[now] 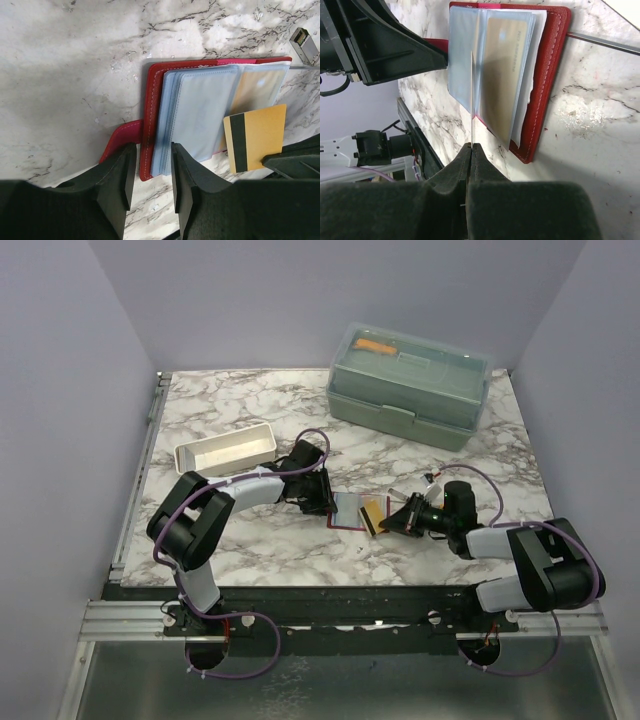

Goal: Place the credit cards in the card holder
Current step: Insert the credit card into the card holder.

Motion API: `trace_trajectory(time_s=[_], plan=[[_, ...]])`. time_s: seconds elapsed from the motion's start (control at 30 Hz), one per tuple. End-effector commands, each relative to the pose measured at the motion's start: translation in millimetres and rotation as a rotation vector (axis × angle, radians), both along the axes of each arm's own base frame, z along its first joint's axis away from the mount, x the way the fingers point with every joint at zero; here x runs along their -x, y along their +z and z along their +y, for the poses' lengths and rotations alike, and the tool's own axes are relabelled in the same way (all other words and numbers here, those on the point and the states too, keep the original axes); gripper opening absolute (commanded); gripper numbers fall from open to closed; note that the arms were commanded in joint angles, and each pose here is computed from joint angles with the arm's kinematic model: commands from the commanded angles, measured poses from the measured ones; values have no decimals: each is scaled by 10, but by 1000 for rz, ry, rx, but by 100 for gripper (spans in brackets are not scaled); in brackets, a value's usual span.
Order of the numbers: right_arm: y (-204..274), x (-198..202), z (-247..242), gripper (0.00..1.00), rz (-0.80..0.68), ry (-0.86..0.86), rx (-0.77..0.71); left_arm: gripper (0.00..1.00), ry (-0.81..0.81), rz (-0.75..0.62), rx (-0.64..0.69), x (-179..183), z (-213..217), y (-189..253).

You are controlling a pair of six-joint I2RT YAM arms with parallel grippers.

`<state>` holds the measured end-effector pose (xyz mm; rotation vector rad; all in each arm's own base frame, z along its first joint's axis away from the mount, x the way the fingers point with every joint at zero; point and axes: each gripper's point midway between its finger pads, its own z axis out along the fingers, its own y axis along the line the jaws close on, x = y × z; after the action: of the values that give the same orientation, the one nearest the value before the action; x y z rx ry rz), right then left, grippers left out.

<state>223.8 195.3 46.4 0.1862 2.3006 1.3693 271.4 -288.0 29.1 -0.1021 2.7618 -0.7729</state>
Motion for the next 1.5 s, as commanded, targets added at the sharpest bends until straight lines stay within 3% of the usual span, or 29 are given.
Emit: trace_trajectory(time_s=[0.0,0.57,1.47], plan=[[-26,29,6,0,-12,30,-8,40,22,60,-142,150,271,-367],[-29,4,145,0,-27,112,-124,38,17,62,-125,155,236,-329],[-239,-425,140,0,-23,-2,-73,27,-15,82,-94,293,104,-303]])
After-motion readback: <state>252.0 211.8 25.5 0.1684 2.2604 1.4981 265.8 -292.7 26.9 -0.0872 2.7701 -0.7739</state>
